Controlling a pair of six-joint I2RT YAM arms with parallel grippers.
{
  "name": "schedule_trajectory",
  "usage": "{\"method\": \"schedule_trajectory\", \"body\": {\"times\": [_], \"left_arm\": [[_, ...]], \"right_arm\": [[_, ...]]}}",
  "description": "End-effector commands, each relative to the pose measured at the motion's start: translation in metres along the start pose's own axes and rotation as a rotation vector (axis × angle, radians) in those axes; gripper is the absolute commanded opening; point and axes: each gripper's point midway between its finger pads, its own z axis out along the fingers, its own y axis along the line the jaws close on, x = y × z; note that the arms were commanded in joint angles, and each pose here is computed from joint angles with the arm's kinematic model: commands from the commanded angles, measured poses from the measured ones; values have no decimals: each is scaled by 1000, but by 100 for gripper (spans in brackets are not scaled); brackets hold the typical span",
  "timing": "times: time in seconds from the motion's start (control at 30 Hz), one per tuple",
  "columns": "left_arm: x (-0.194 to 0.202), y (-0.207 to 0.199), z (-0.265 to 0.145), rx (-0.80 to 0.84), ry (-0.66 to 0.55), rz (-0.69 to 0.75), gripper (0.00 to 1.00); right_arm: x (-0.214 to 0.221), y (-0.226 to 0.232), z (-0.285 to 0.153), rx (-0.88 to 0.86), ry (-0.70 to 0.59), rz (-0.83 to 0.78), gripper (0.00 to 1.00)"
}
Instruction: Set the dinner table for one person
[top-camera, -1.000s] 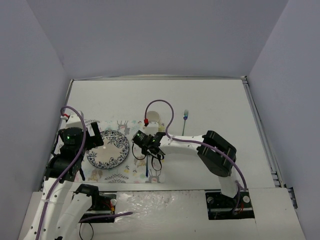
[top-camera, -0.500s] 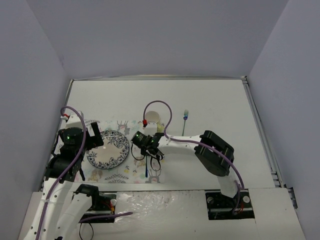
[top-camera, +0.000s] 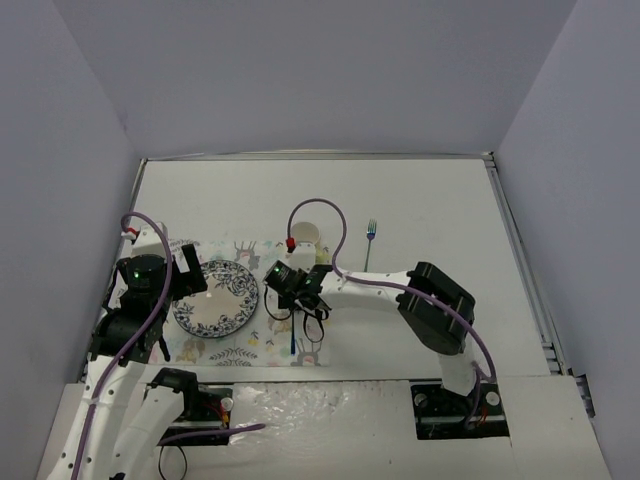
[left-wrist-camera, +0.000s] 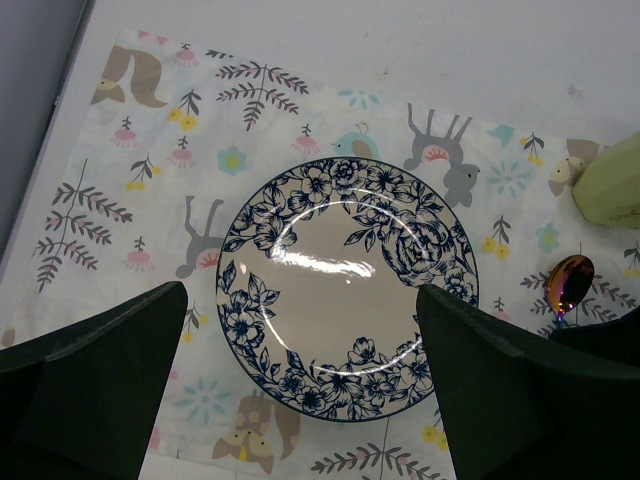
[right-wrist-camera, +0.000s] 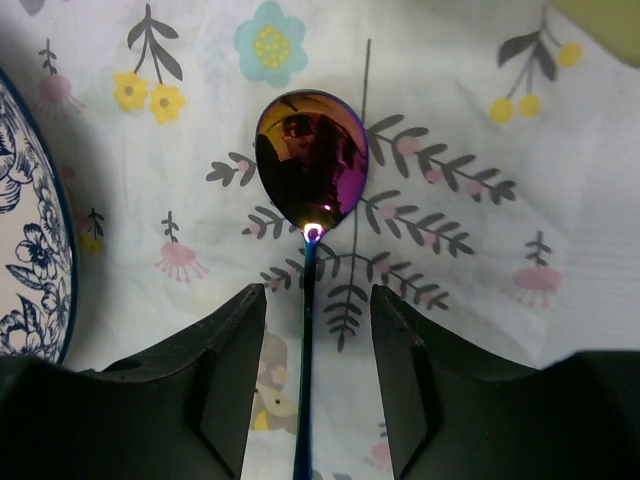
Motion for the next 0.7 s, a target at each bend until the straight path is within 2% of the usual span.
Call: {"method": "schedule_trajectory", "body": {"times": [0.0, 0.07, 0.2, 0.3, 0.5, 0.67], "left_arm": [[-17, -7, 1, 21, -44, -19, 97], [-16, -13, 2, 44, -19, -30, 97], [-23, -24, -1, 92, -1, -46, 97], [-33, -39, -3, 145, 10, -69, 97], [-67, -94, -8, 299, 22, -116, 97], [-81, -150, -4, 337, 21, -44, 97]], "right_arm": [[-55, 3, -62, -60, -175, 35, 53], [-77, -6, -94, -84, -249, 45, 62], [-105, -29, -129, -81, -348, 65, 80], [-124, -61, -138, -42, -395, 106, 92], [-138, -140, -138, 84, -439, 173, 95], [-148, -204, -142, 163, -457, 260, 95]]}}
